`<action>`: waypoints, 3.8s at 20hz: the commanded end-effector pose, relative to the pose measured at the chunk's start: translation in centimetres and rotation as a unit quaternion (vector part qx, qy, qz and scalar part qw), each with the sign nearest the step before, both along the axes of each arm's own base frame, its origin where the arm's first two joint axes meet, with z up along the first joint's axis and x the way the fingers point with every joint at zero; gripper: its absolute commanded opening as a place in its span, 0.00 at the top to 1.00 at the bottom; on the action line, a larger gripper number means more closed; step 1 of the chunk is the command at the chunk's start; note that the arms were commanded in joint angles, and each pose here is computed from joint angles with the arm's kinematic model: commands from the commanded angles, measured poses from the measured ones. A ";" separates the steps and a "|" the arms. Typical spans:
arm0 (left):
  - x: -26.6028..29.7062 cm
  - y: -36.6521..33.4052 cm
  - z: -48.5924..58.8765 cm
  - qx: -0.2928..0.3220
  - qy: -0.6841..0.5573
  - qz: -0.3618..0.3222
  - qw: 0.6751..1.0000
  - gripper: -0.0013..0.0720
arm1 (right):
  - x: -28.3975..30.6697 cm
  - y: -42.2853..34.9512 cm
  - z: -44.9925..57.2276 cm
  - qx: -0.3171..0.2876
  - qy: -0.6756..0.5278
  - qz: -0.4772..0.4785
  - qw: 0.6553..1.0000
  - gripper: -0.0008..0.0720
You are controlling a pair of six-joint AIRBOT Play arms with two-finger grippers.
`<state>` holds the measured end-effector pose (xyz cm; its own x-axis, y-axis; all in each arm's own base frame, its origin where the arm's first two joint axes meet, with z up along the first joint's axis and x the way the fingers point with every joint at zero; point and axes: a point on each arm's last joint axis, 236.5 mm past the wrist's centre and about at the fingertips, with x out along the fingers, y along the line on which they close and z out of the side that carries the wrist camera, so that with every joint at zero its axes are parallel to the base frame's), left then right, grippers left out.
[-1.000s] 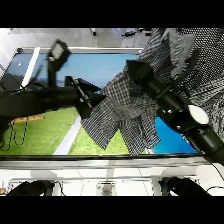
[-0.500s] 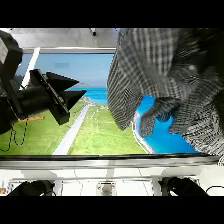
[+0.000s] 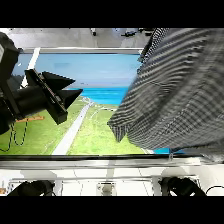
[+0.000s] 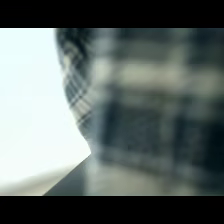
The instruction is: Fold the clothes and pants, and hang the long-sleeved shirts on hangers.
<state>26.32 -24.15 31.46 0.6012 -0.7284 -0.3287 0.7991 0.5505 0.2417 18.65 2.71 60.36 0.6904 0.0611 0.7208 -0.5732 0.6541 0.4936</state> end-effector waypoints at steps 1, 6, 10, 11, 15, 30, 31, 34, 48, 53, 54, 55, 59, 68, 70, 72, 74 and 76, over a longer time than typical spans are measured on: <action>0.0 0.0 0.0 -0.007 0.008 0.004 1.000 0.49 | -0.7 -10.6 -6.5 0.062 0.155 -0.176 0.970 0.94; 0.0 0.0 0.0 -0.007 0.008 0.003 1.000 0.49 | -7.4 -15.7 -4.8 0.036 0.151 -0.249 0.956 0.94; 0.0 0.0 0.0 -0.007 0.008 0.003 1.000 0.49 | -11.3 -17.6 -2.6 -0.015 0.154 -0.235 0.960 0.94; 0.0 0.0 0.0 -0.007 0.008 0.003 1.000 0.49 | -12.0 -18.3 -2.0 -0.014 0.145 -0.213 0.966 0.94; -0.3 -0.3 0.1 -0.015 0.013 -0.002 1.000 0.49 | -11.7 -20.8 -0.2 -0.007 0.105 -0.072 0.992 0.94; -0.3 -0.4 0.2 -0.017 0.014 -0.003 1.000 0.49 | -1.6 -26.0 -0.6 0.076 0.099 0.171 0.977 0.94; -0.4 -0.4 0.2 -0.017 0.014 -0.004 1.000 0.49 | -0.9 -25.8 -1.6 0.069 0.124 0.167 0.976 0.94; -0.4 -0.4 0.2 -0.017 0.014 -0.004 1.000 0.49 | 1.7 -25.5 -6.7 0.056 0.242 0.142 0.958 0.94; -0.4 -0.4 0.2 -0.017 0.014 -0.004 1.000 0.49 | 2.7 -15.2 -10.5 -0.098 0.328 0.099 0.934 0.16; -0.4 -0.4 0.2 -0.017 0.014 -0.004 1.000 0.49 | 2.9 -9.4 -13.1 -0.194 0.371 0.075 0.905 0.17; -0.3 -0.3 0.2 -0.017 0.014 -0.004 1.000 0.49 | 3.0 -8.0 -13.3 -0.226 0.369 0.061 0.900 0.17; -0.3 -0.3 0.2 -0.016 0.014 -0.003 1.000 0.49 | 3.2 -6.4 -13.7 -0.271 0.364 0.035 0.890 0.17; 0.4 -0.5 -0.7 -0.005 0.020 0.001 1.000 0.49 | 4.7 -2.6 -14.9 -0.419 0.338 -0.139 0.831 0.33; 5.2 -0.5 -6.6 0.080 0.048 0.031 0.995 0.49 | 4.9 0.3 -17.2 -0.473 0.329 -0.174 0.798 0.39; 5.6 -0.7 -7.5 0.086 0.057 0.030 0.994 0.49 | 4.8 1.0 -18.1 -0.482 0.338 -0.153 0.794 0.39; 6.0 -1.0 -8.2 0.091 0.065 0.030 0.993 0.49 | 4.7 1.4 -18.4 -0.486 0.339 -0.143 0.793 0.39; 6.3 -1.1 -8.8 0.095 0.072 0.030 0.992 0.49 | 4.7 1.4 -18.4 -0.485 0.338 -0.144 0.793 0.39; 6.6 -1.3 -9.4 0.098 0.077 0.029 0.992 0.49 | 4.7 1.4 -18.4 -0.485 0.339 -0.144 0.793 0.39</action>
<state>32.45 -25.25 23.00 0.5811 -0.6148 -0.5332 0.7993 0.5543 0.2320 23.38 3.94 42.20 0.9868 0.1245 -0.1038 -0.1426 0.9713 -0.1903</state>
